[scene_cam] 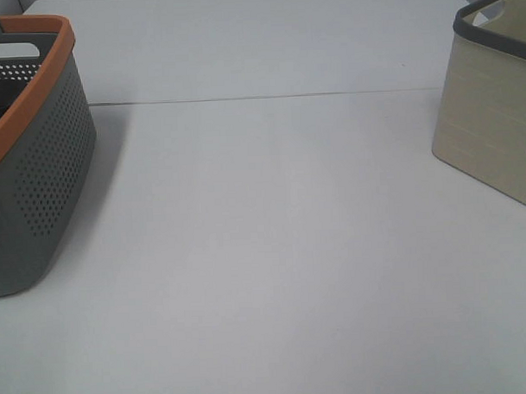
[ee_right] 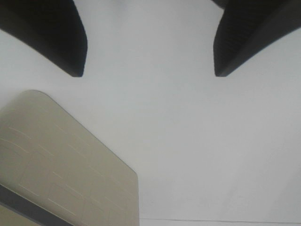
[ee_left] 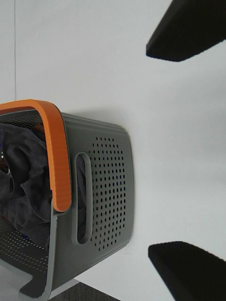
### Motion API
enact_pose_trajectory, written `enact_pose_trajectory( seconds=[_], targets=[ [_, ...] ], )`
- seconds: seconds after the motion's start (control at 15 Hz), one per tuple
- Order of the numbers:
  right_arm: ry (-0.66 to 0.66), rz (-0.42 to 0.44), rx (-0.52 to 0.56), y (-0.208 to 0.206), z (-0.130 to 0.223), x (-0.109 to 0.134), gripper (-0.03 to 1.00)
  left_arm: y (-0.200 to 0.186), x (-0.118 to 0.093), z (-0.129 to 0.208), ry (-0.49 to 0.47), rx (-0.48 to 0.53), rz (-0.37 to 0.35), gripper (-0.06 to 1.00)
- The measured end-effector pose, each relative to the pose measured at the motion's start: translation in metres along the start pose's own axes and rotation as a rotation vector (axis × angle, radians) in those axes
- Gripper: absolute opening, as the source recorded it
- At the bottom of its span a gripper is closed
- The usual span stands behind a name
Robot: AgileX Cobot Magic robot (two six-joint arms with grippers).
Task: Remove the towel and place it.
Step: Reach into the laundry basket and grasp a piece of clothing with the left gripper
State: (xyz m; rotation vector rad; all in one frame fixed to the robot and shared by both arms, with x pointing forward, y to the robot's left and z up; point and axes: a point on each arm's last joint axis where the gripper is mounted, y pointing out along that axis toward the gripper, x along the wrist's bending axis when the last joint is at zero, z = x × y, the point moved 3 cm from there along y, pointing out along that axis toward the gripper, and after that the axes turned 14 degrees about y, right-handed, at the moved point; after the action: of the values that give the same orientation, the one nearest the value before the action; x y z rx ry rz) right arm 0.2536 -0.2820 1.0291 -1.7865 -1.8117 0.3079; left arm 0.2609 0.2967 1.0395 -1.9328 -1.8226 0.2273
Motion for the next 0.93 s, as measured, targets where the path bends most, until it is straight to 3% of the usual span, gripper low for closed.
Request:
enact_pose_trajectory(
  seconds=[0.93],
  targets=[
    [0.000, 0.000, 0.000, 0.0000, 0.0000, 0.0000, 0.67, 0.0000, 0.0000, 0.0000, 0.000, 0.000, 0.000, 0.98]
  ],
)
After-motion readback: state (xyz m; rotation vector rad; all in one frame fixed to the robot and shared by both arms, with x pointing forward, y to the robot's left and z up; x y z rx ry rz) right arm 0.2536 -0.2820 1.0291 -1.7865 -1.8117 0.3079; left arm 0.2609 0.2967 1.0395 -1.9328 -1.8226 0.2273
